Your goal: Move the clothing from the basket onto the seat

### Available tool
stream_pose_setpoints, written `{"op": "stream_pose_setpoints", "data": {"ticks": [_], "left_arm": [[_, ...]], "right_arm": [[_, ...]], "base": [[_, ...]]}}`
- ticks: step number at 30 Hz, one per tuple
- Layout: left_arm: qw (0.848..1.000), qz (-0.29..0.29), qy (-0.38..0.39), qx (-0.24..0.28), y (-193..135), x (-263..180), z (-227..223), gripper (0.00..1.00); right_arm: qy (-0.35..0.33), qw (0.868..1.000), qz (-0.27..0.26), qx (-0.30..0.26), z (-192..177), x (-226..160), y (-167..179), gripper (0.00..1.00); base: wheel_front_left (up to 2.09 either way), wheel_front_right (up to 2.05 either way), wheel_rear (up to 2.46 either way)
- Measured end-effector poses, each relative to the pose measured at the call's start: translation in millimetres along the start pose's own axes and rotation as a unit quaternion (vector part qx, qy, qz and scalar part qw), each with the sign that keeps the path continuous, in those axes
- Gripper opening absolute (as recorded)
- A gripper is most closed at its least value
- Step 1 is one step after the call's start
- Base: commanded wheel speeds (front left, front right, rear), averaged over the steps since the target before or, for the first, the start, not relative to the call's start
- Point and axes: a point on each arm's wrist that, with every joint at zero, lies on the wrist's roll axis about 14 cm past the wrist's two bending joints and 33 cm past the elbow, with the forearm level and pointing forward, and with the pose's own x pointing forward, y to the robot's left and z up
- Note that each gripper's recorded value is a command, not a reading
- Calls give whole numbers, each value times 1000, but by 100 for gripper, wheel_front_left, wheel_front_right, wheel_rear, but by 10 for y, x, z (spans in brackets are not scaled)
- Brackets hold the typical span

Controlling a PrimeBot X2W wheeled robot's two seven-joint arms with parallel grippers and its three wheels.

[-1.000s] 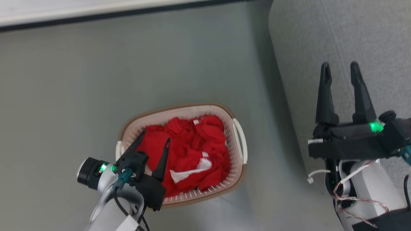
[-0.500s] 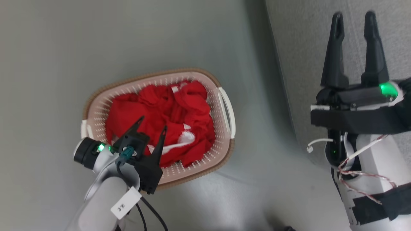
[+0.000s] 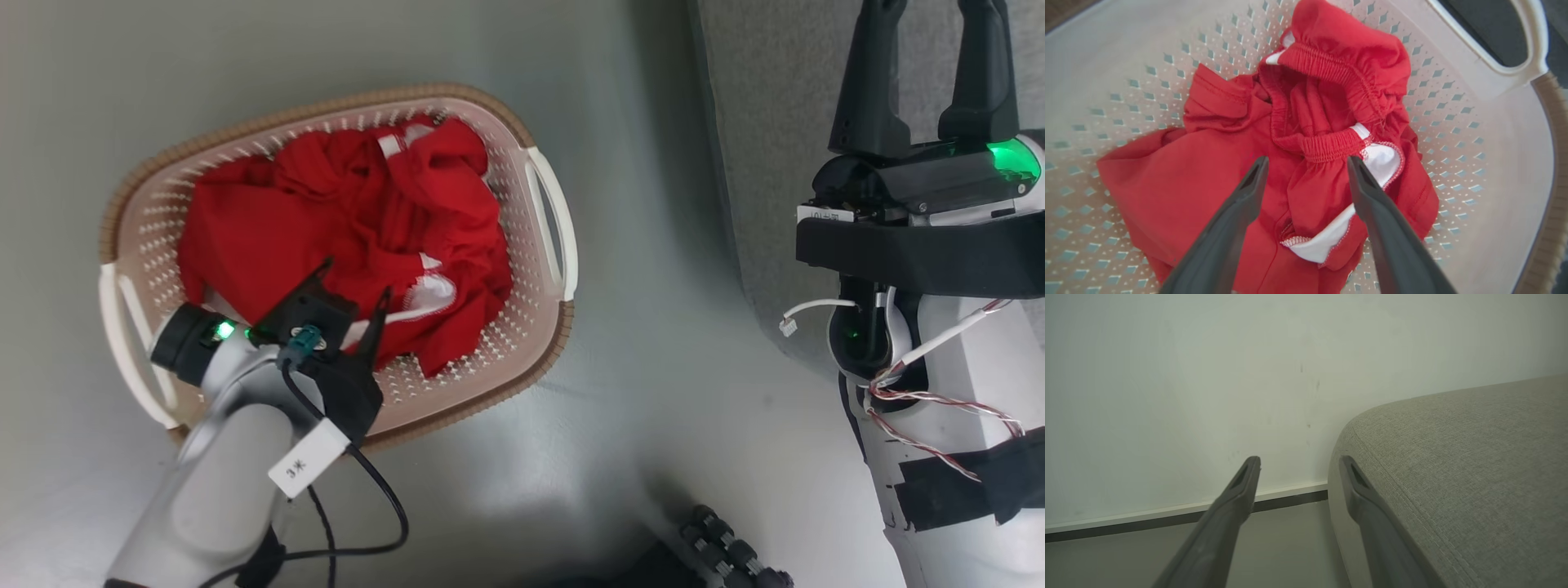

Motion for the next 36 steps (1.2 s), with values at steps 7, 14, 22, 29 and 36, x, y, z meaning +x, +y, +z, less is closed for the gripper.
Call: {"op": "stream_pose_setpoints", "data": {"ticks": [7,14,22,29,36], "left_arm": [[999,-13,32,-4,17,156,-265,100],[999,-14,48,1,89,283,-388,100],[998,-23,64,2,58,413,-468,100],[997,-27,76,-1,15,497,-477,67],[997,-39,61,-10,-142,518,-373,0]], "right_arm": [[29,999,-13,-13,-240,-35,-129,100],[38,999,-16,-20,-320,-47,-183,100],[49,998,-23,-31,-373,-81,-264,100],[53,998,-26,-36,-380,-104,-302,100],[58,997,-33,-36,-393,-115,-341,100]], "base": [[0,0,0],[0,0,0],[0,0,0],[0,0,0],[0,0,0]]}}
